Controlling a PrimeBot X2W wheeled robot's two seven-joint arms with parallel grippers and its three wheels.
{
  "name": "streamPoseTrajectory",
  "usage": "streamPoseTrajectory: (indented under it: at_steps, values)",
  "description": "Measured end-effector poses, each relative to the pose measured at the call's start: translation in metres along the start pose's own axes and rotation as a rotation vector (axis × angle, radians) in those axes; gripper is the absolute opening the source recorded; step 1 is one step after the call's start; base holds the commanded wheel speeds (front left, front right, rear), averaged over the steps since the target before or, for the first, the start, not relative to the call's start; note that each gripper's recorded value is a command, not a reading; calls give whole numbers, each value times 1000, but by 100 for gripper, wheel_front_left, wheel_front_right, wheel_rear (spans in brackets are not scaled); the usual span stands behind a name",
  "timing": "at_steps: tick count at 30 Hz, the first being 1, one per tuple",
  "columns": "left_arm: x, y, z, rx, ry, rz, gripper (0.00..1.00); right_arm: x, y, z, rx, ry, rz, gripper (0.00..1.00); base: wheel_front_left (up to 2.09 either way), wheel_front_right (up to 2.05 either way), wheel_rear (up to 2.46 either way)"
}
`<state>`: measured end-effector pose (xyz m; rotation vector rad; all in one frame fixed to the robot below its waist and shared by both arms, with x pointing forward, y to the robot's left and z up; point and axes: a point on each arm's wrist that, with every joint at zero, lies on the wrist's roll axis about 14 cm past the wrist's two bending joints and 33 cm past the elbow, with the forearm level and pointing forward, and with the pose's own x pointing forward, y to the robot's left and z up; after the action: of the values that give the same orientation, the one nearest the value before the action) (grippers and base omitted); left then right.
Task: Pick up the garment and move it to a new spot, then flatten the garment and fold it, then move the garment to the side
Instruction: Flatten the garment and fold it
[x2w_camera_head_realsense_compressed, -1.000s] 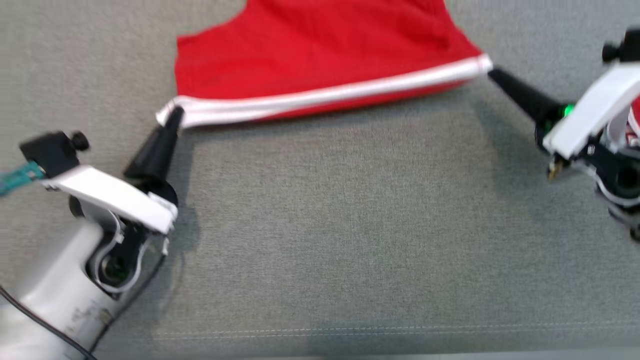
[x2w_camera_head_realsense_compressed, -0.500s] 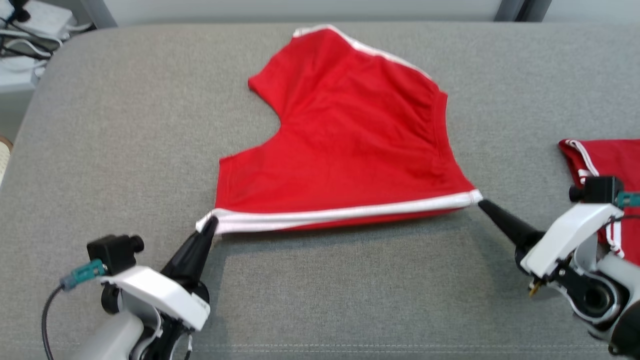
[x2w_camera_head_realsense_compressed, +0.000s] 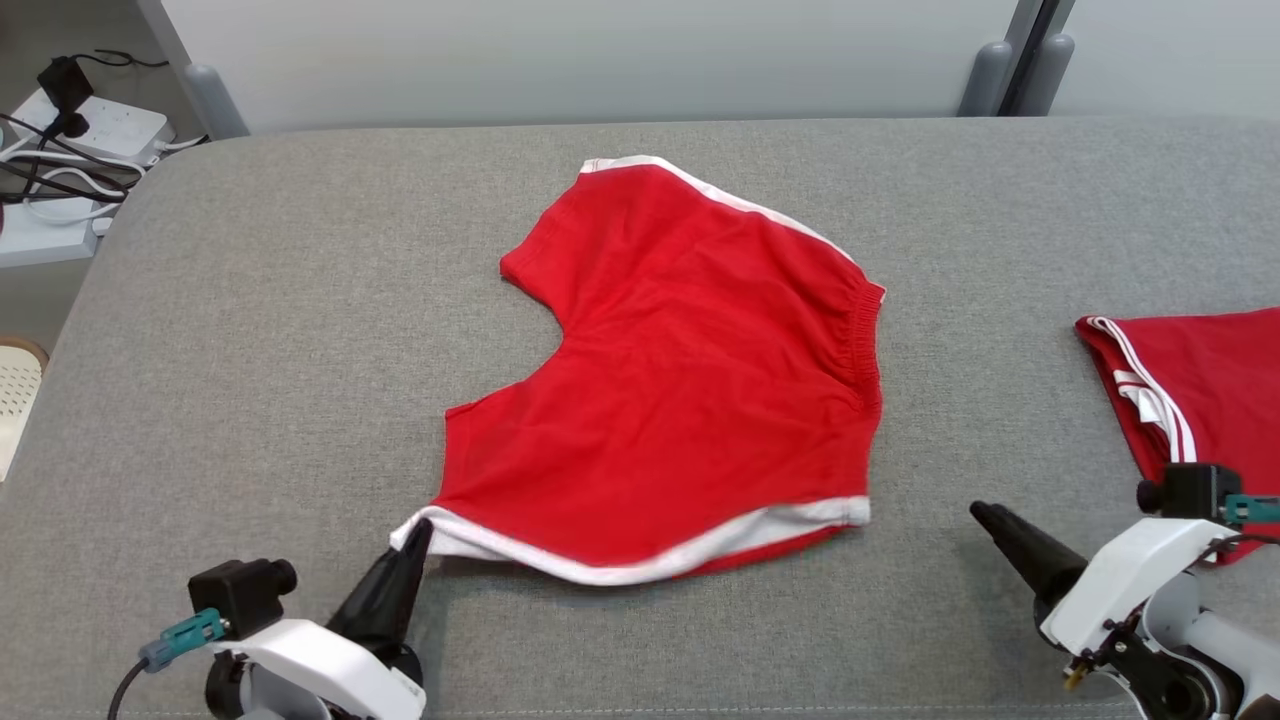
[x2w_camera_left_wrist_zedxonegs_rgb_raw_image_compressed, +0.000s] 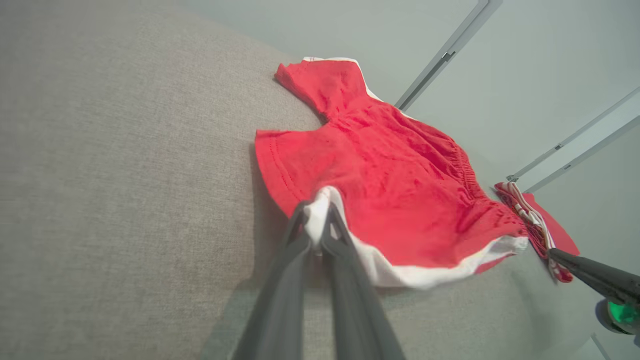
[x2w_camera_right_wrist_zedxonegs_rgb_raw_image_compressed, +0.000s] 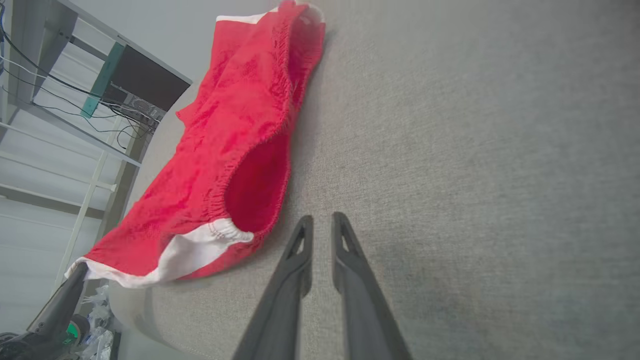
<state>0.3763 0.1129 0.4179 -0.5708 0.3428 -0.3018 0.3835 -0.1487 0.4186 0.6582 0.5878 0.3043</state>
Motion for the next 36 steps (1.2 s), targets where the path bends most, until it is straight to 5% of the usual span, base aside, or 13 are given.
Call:
streamPoseTrajectory:
  at_steps: [8,20,31,36]
  values:
    - [-10,15,14,96,-54,53,100,-7,-14,34,-154,-123,-44,100,0,0,0]
    - [-30,29,65,281,-249,156,100,-21,18,117,-430,-466,-38,100,0,0,0]
    - [-55,30,83,363,-358,253,100,-55,46,92,-592,-643,-75,100,0,0,0]
    - [-62,32,79,387,-355,274,100,-60,45,68,-576,-633,-102,100,0,0,0]
